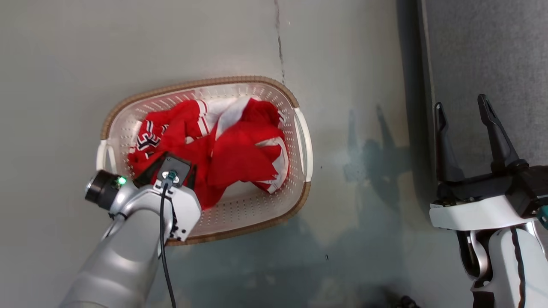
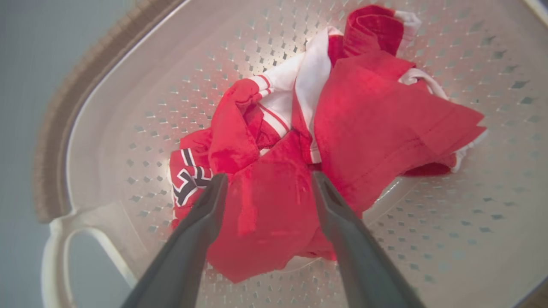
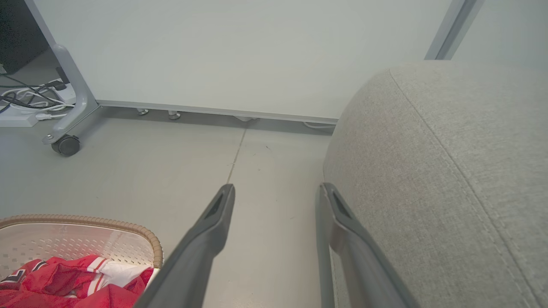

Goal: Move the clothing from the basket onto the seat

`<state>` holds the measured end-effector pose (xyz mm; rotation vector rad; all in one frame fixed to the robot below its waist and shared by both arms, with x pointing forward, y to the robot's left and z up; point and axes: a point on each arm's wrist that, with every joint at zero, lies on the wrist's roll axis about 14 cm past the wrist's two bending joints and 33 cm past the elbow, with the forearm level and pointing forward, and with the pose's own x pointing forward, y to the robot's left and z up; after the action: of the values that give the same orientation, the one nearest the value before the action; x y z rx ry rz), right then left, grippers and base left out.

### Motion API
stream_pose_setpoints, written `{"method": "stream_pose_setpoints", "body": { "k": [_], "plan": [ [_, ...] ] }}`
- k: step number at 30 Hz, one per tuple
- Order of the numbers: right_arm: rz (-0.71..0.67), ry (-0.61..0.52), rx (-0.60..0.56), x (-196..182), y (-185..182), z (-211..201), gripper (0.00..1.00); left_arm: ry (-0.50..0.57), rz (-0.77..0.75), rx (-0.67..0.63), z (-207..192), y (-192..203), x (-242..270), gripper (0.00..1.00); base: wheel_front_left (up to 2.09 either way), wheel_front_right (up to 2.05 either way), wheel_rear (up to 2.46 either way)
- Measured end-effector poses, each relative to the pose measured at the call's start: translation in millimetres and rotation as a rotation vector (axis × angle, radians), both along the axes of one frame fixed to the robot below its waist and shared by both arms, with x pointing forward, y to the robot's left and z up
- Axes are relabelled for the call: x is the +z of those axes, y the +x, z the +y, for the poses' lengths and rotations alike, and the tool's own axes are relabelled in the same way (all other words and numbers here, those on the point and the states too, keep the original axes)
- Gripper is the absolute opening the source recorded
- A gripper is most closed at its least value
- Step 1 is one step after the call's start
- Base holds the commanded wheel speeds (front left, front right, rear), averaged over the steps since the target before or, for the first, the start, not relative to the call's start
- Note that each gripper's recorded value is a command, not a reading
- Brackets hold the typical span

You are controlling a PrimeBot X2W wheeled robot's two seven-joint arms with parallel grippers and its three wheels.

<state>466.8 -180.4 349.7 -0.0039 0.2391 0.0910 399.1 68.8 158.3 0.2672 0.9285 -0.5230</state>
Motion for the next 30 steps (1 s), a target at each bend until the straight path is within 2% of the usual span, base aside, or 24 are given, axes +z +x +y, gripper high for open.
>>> {"method": "stream_pose_setpoints", "body": {
  "k": [8,9,17,23,30],
  "plan": [
    [0.074,-0.001,0.002,-36,-1,0,1.00,0.061,0.090,-0.155,-4,0,-41,1.00,0.00,0.00,0.00],
    [0.089,0.001,0.002,-43,-2,0,1.00,0.080,0.117,-0.208,-7,1,-49,1.00,0.00,0.00,0.00],
    [0.131,0.006,-0.005,-62,-4,-2,1.00,0.159,0.154,-0.325,-8,11,-73,1.00,0.00,0.00,0.00],
    [0.155,0.011,-0.020,-72,-7,-7,1.00,0.197,0.237,-0.417,-9,3,-93,1.00,0.00,0.00,0.00],
    [0.192,0.012,-0.041,-86,-13,-14,1.00,0.234,0.329,-0.453,-7,-6,-114,1.00,0.00,0.00,0.00]
  ]
}}
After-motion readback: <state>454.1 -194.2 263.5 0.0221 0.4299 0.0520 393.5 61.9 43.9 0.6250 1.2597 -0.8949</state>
